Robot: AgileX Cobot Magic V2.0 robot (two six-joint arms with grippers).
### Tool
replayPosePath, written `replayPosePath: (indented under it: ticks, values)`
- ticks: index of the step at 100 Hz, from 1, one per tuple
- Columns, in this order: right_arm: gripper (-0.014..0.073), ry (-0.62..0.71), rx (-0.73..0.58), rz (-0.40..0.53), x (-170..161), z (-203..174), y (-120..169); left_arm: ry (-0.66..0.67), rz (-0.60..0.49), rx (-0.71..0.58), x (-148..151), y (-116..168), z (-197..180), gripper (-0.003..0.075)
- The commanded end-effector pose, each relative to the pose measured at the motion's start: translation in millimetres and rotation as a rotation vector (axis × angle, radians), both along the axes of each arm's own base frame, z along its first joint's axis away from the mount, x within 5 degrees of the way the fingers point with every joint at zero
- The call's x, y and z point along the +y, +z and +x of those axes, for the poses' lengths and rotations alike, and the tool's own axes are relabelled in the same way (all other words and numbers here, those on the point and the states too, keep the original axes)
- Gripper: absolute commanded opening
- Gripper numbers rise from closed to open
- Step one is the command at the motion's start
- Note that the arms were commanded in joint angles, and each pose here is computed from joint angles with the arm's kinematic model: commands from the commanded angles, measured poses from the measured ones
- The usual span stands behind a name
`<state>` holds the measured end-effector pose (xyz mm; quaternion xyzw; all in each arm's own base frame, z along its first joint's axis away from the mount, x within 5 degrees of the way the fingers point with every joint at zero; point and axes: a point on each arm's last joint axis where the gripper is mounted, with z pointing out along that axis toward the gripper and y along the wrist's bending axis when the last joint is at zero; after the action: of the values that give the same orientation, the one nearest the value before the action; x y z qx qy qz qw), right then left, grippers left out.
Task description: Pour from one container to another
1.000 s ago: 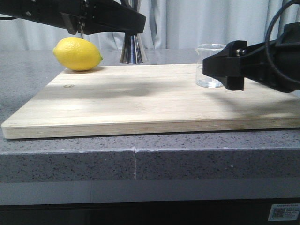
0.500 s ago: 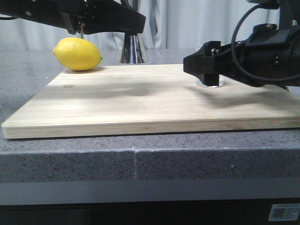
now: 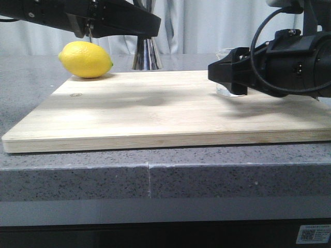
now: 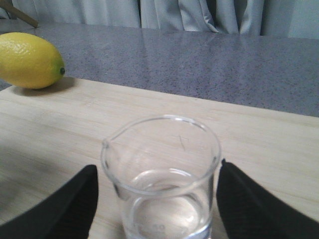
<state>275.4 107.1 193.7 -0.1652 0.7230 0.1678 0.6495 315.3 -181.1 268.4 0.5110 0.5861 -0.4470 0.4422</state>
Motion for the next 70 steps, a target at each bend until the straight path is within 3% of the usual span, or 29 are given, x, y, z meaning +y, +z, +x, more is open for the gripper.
replayPosePath:
  ticks: [1,24,46,70]
  values:
    - [0.0416,0.011,-0.127,0.054,1.4,2.0,22.8,-0.072,-0.130,-0.042,-2.7,36.1,-13.6,0.0071]
    - [0.0410,0.011,-0.127,0.054,1.4,2.0,22.8,-0.072,-0.130,-0.042,-2.7,36.1,-13.6,0.0071]
    - [0.0261,0.015,-0.136,0.056,1.8,1.8,23.6,-0.072,-0.130,-0.042,-2.7,36.1,-13.6,0.0071]
    - [0.0237,0.022,-0.160,0.067,2.2,1.4,26.1,-0.072,-0.130,-0.042,-2.7,36.1,-13.6,0.0071]
